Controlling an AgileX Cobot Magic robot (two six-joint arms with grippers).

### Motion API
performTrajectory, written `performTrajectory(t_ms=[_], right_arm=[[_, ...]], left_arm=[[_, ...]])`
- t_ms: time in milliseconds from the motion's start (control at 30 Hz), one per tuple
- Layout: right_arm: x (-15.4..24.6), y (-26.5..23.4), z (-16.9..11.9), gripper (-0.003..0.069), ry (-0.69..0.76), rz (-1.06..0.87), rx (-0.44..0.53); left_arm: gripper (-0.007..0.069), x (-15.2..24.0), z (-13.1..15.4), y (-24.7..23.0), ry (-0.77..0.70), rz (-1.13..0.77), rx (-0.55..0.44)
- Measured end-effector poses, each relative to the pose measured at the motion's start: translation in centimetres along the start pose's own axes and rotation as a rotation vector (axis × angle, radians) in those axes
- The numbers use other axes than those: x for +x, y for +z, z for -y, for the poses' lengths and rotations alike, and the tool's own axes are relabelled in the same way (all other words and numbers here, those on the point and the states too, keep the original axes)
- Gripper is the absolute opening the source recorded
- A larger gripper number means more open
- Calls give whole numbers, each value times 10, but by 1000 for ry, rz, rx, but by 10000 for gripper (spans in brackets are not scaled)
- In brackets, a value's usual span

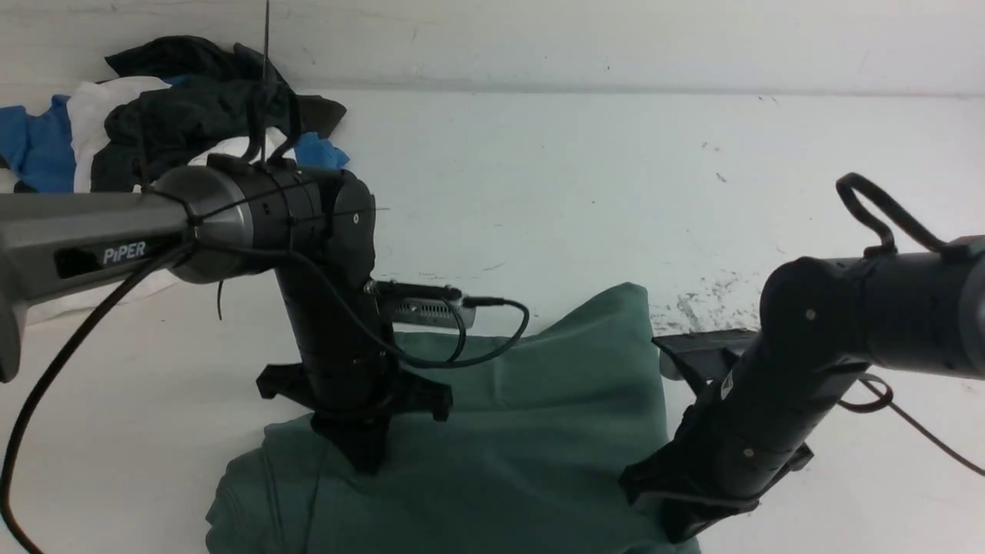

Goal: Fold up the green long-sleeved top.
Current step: Use the right arm to drag the right edge of the fabric to the left and folds it over the left edge

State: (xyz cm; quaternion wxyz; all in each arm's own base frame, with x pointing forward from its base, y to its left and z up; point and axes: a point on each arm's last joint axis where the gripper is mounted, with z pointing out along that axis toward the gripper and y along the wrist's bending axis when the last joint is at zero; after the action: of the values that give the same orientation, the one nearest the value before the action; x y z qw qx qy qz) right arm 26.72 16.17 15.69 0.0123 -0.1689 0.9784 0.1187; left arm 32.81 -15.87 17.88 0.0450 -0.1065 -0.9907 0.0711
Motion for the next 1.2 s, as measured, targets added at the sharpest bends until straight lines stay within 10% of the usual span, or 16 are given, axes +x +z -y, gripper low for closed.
performTrajectory(t_ms=[333, 767, 1200], right_arm=[[-4, -57, 4, -14, -31, 76, 13], [-6, -68, 8, -14, -18, 88, 25], [-3, -95, 30, -14, 9, 98, 164]], left_arm=[[-4, 30, -26, -92, -40, 181, -28], [-4, 69, -52, -37, -201, -24, -67], [-3, 0, -47, 19, -228, -61, 39]])
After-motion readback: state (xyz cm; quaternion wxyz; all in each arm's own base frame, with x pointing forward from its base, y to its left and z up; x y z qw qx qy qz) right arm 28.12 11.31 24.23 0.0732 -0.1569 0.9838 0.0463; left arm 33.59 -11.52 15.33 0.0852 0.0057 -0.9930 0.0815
